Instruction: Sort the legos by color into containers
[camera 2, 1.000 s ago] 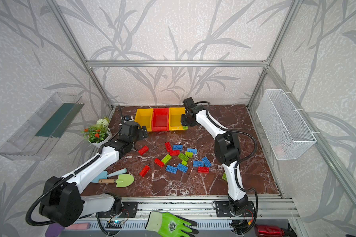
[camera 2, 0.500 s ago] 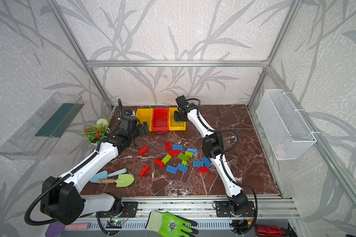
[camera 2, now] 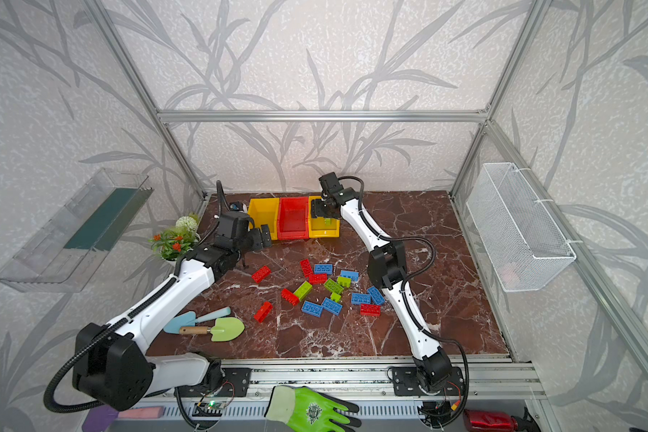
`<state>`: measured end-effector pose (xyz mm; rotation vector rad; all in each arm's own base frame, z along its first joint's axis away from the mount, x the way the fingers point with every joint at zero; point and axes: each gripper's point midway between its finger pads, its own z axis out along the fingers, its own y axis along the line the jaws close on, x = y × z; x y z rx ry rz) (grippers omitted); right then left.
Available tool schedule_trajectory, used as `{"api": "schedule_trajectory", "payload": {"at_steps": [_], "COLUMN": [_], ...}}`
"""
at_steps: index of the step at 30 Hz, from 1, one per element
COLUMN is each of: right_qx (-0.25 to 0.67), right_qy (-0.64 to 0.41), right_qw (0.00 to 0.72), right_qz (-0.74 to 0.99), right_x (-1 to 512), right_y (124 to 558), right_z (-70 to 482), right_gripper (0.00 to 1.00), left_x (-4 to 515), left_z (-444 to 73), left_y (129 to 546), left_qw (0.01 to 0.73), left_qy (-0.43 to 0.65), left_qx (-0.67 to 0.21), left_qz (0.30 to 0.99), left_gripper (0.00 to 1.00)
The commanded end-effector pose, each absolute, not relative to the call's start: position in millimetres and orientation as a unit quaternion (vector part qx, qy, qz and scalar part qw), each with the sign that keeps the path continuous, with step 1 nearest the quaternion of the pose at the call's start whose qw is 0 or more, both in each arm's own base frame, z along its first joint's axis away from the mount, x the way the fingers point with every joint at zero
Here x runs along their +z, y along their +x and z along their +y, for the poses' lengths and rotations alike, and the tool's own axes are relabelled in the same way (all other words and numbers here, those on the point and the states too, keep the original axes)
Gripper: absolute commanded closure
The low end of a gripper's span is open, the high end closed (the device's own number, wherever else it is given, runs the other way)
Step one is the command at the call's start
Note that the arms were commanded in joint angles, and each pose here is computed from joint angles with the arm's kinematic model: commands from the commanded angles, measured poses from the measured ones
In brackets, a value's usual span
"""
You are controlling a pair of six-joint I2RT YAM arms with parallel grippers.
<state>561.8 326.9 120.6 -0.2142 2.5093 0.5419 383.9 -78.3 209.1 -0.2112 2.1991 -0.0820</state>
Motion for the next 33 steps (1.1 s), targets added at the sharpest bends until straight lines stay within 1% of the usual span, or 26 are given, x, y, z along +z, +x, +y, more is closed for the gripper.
{"api": "schedule_trajectory", "payload": {"at_steps": [1, 5, 10, 12, 15, 17, 19, 21, 26, 29, 33], "right_qx": [0.181, 0.122, 0.061, 0.057, 0.043, 0.042, 0.042, 0.041, 0.028, 0.034, 0.036], "right_qy": [-0.079, -0.077, -0.051, -0.037, -0.005, 0.001, 0.023, 0.039, 0.070, 0.083, 0.089], "right_qw": [0.314, 0.284, 0.245, 0.247, 0.243, 0.260, 0.266, 0.262, 0.249, 0.249, 0.247], "right_qz": [0.929, 0.948, 0.966, 0.967, 0.969, 0.965, 0.963, 0.964, 0.966, 0.964, 0.964], "right_x": [196.0, 201.4, 195.4, 196.2, 183.9, 184.0, 178.4, 171.8, 158.5, 157.2, 157.6], "right_y": [543.0, 508.2, 449.4, 425.4, 385.5, 362.7, 339.7, 322.6, 303.1, 302.6, 304.6], "right_z": [303.8, 269.3, 219.8, 202.4, 172.4, 155.8, 137.9, 124.7, 97.6, 90.9, 83.8], "right_gripper": [0.29, 0.29, 0.29, 0.29, 0.27, 0.26, 0.23, 0.23, 0.23, 0.22, 0.22], "left_x": [220.3, 211.9, 199.4, 195.7, 189.7, 182.9, 173.0, 160.2, 133.9, 120.3, 101.8], "left_z": [-91.5, -101.8, -121.9, -131.7, -146.8, -156.0, -166.2, -177.5, -206.5, -213.7, -211.1], "left_y": [386.2, 391.3, 409.6, 422.4, 447.2, 464.4, 482.5, 495.7, 520.1, 528.5, 534.5], "left_qw": [0.458, 0.452, 0.433, 0.423, 0.403, 0.388, 0.363, 0.332, 0.278, 0.268, 0.257], "left_qy": [-0.060, -0.057, -0.041, -0.033, -0.031, -0.033, -0.039, -0.034, -0.016, -0.027, -0.059], "left_qx": [-0.067, -0.087, -0.113, -0.122, -0.125, -0.122, -0.119, -0.111, -0.078, -0.068, -0.054], "left_qz": [0.885, 0.886, 0.893, 0.897, 0.906, 0.913, 0.923, 0.936, 0.957, 0.961, 0.963], "left_gripper": [0.01, 0.01, 0.01, 0.01, 0.01, 0.02, 0.03, 0.05, 0.12, 0.13, 0.13]}}
